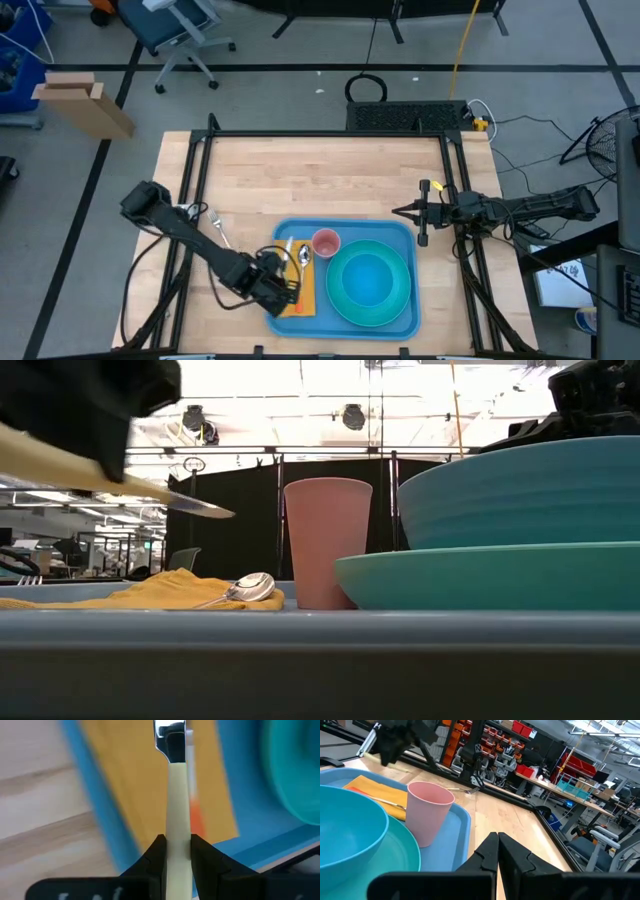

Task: Set up tray
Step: Put the yellow table knife to the left of the orange spoon on the blue tray

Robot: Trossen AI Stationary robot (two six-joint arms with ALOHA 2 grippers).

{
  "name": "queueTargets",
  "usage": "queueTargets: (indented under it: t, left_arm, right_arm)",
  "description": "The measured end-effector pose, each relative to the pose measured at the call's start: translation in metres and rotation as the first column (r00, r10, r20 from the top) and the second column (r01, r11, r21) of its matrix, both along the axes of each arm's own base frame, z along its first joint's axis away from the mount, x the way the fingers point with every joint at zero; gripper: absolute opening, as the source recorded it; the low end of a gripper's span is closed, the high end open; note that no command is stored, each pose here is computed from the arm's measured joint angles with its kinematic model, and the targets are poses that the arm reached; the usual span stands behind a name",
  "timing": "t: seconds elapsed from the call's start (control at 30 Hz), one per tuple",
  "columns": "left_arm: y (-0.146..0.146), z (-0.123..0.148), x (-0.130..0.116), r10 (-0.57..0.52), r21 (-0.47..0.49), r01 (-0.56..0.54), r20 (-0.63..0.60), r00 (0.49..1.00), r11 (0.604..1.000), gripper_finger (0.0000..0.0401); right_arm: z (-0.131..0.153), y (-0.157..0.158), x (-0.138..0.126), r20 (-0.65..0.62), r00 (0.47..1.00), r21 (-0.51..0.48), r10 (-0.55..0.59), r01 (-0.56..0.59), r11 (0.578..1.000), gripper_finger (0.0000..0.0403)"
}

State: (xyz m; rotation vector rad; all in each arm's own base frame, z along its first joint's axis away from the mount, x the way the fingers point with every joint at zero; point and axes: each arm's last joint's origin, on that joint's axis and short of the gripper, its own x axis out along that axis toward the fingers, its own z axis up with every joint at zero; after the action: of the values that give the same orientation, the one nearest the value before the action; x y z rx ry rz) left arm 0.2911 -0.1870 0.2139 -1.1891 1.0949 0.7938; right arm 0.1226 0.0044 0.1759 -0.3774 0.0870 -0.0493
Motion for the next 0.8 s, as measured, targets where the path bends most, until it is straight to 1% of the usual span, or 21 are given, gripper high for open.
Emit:
queueTargets:
  t: [0.13,0.33,0.47,0.63,0.8]
  left_arm:
    - [-0.004,-0.005,0.02,0.01,-0.003,-0.01,0.0,1.0,1.0,0.0061]
    - [-0.011,-0.011,0.037,0.043,-0.013,-0.044,-0.007,0.999,0.999,0.0061]
    - [-0.016,-0.022,0.041,0.083,-0.007,-0.083,-0.025,0.996,0.997,0.0061]
    - [-0.022,-0.035,0.041,0.137,0.025,-0.136,-0.04,0.99,0.99,0.0061]
    - [-0.026,-0.04,0.038,0.171,0.041,-0.169,-0.046,0.984,0.985,0.0061]
  right_arm:
    - [0.0,0.0,0.0,0.0,1.0,0.015,-0.001,0.001,1.0,0.0]
    - [-0.001,0.0,0.0,-0.006,1.0,0.017,-0.002,0.002,1.0,0.0]
    - [-0.001,0.0,0.0,-0.006,1.0,0.017,-0.001,0.001,1.0,0.0]
    - [-0.001,0.0,0.0,-0.006,1.0,0.017,-0.001,0.001,1.0,0.0]
    - [-0.001,0.0,0.0,-0.006,1.0,0.015,-0.001,0.001,1.0,0.0]
